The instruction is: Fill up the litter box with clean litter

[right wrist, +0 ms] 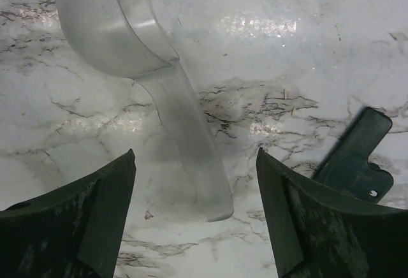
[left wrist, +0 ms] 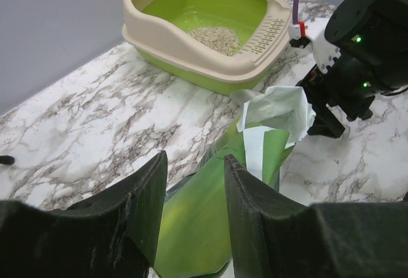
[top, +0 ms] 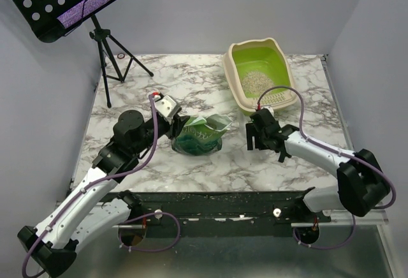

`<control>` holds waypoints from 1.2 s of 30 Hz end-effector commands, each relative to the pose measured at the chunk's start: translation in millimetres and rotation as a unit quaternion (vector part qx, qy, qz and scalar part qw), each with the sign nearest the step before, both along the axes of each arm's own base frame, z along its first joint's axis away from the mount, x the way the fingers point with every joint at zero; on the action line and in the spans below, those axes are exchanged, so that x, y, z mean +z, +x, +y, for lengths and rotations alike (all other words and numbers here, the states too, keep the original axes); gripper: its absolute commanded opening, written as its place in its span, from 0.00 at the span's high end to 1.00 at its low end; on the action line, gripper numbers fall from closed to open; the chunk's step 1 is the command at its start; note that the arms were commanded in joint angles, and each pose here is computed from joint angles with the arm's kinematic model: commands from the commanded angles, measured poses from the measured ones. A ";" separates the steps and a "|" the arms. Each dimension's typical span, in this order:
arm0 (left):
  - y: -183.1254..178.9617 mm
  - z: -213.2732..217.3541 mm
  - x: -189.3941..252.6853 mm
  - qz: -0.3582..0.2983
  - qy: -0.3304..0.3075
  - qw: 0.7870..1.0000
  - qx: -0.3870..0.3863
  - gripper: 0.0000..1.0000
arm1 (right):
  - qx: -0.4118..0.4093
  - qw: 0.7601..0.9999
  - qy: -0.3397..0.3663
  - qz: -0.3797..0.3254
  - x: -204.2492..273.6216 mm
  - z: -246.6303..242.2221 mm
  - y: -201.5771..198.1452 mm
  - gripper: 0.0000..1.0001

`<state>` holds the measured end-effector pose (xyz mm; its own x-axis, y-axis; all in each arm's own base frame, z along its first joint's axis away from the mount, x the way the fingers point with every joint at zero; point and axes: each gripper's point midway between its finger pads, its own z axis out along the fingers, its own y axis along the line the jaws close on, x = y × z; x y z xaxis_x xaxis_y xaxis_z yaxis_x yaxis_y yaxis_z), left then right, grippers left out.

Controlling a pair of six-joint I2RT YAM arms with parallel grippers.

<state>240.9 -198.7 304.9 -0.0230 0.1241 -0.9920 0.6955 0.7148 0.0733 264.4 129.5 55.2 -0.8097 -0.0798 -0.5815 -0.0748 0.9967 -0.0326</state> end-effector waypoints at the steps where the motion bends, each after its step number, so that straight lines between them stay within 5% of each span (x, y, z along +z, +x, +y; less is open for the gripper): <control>1: 5.4 -1.2 11.4 -0.009 -0.024 1.000 0.012 0.51 | 0.002 1.000 0.024 0.010 -4.0 14.1 11.4 0.17; 6: 3.9 -0.3 12.1 -0.014 -0.026 0.999 0.012 0.51 | -0.006 0.999 0.020 0.030 -17.2 14.4 15.0 0.21; 9: 2.3 2.4 15.3 -0.023 -0.029 0.999 0.017 0.51 | -0.003 0.999 0.020 0.038 -21.9 16.5 15.9 0.31; 21: -0.8 14.2 28.2 -0.051 -0.040 0.997 0.037 0.50 | 0.011 0.999 0.028 0.038 -16.7 19.7 13.6 1.00; 36: -5.5 22.6 57.8 -0.036 -0.047 0.997 0.053 0.51 | 0.068 0.997 0.007 -0.044 85.3 32.1 -30.1 1.00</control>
